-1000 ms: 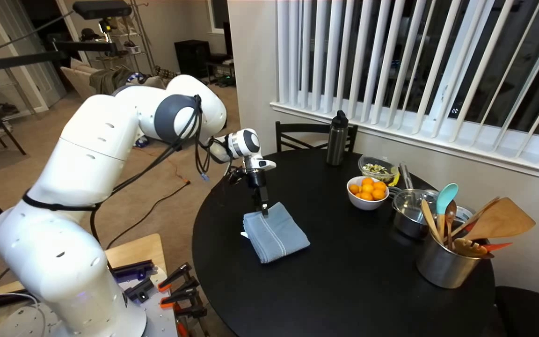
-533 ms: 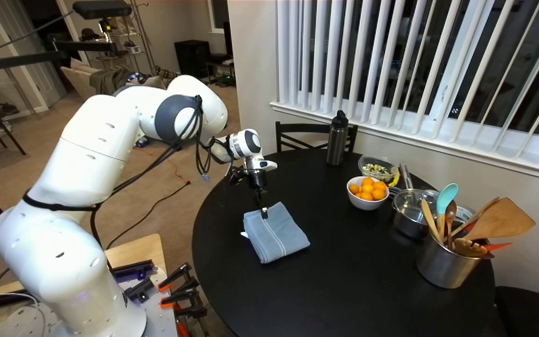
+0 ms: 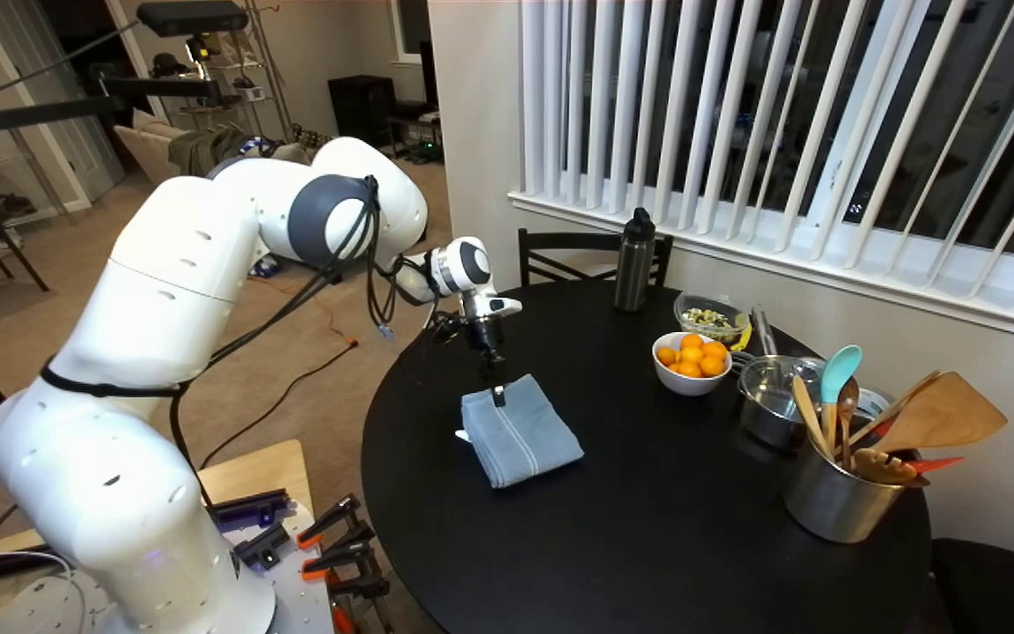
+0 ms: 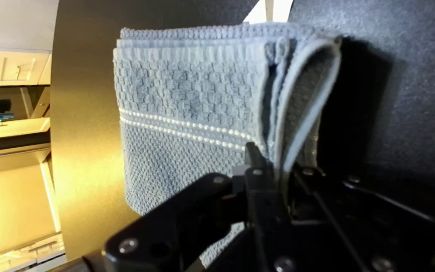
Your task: Unfold the blue towel from left to right.
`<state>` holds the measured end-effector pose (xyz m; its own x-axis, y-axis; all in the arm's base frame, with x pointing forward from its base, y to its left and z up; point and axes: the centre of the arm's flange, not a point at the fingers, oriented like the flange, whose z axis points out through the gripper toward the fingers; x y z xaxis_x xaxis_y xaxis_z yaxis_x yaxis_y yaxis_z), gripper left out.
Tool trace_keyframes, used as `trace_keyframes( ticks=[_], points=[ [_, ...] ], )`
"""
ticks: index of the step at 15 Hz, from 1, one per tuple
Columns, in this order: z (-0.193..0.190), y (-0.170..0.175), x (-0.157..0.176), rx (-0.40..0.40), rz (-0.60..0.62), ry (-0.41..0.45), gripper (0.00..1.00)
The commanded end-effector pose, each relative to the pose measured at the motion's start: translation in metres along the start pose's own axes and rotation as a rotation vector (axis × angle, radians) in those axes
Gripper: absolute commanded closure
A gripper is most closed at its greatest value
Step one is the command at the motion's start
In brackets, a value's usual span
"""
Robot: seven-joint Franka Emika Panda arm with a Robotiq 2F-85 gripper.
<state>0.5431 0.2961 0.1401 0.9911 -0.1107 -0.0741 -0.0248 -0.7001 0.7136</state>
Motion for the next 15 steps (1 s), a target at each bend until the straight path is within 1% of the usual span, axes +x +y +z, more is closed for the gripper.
trace_keyframes(
  ticks=[1,5,8,10,12,13,15],
  points=[
    [-0.006,0.041,-0.007,0.061,-0.029,0.011,0.97],
    [-0.010,0.075,0.001,0.135,-0.042,0.008,0.97],
    [-0.010,0.090,0.007,0.176,-0.065,0.008,0.97],
    [-0.010,0.085,0.010,0.202,-0.100,0.010,0.97],
    [-0.012,0.070,0.012,0.213,-0.148,0.010,0.97],
    [-0.014,0.055,0.012,0.211,-0.178,0.012,0.97],
    [-0.016,0.036,0.008,0.196,-0.222,0.011,0.97]
  ],
)
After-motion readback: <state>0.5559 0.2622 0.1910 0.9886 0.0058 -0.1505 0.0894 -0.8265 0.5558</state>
